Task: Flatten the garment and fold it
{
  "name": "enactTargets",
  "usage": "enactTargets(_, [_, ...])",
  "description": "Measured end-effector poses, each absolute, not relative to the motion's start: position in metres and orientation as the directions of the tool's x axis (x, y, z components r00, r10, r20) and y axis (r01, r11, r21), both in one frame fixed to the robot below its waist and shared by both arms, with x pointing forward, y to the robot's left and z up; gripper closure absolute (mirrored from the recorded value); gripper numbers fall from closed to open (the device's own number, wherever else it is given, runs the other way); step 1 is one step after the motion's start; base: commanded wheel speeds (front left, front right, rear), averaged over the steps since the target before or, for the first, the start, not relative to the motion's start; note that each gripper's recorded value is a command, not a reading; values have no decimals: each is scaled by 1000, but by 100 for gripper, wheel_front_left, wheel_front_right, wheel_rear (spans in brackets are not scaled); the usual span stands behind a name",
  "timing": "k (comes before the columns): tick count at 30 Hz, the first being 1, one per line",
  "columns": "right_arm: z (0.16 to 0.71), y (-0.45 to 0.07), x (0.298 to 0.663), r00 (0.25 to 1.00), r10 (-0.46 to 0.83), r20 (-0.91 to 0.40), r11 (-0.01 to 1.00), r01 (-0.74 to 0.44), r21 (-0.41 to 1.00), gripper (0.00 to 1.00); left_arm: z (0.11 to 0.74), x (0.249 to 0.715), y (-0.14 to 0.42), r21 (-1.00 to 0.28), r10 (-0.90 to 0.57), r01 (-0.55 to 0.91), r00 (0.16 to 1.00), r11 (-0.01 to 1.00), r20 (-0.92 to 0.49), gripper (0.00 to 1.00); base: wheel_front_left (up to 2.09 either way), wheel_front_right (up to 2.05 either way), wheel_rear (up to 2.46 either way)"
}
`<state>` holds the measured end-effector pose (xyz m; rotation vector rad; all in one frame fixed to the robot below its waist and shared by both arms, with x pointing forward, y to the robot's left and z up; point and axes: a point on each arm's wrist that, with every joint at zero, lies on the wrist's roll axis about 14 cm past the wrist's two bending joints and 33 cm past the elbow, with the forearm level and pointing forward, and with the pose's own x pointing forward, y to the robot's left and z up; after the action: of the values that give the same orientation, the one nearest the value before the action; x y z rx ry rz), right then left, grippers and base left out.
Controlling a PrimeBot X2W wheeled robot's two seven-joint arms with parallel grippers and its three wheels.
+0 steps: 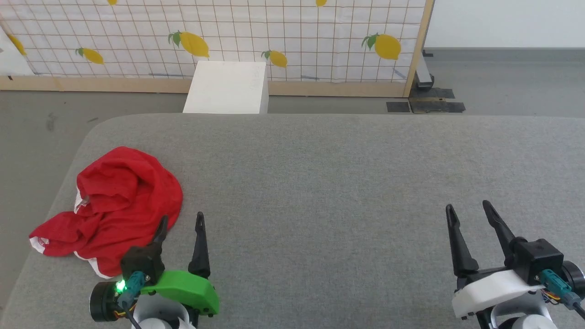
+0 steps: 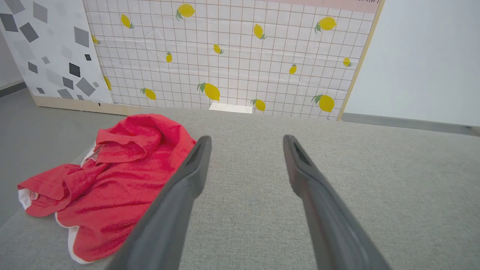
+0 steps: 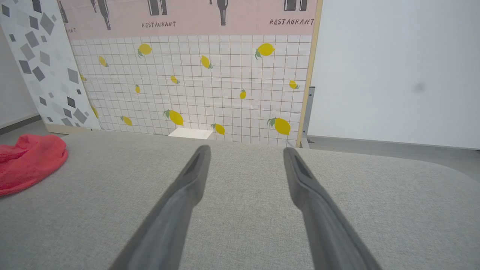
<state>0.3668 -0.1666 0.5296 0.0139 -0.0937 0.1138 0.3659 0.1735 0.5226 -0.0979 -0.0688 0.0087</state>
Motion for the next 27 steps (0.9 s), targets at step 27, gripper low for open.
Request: enactTargets(27, [528,-171,365,988,97,122,994,-101,34,0,513,362,175,-139,24,-14,997,990,68,0,0,0,0])
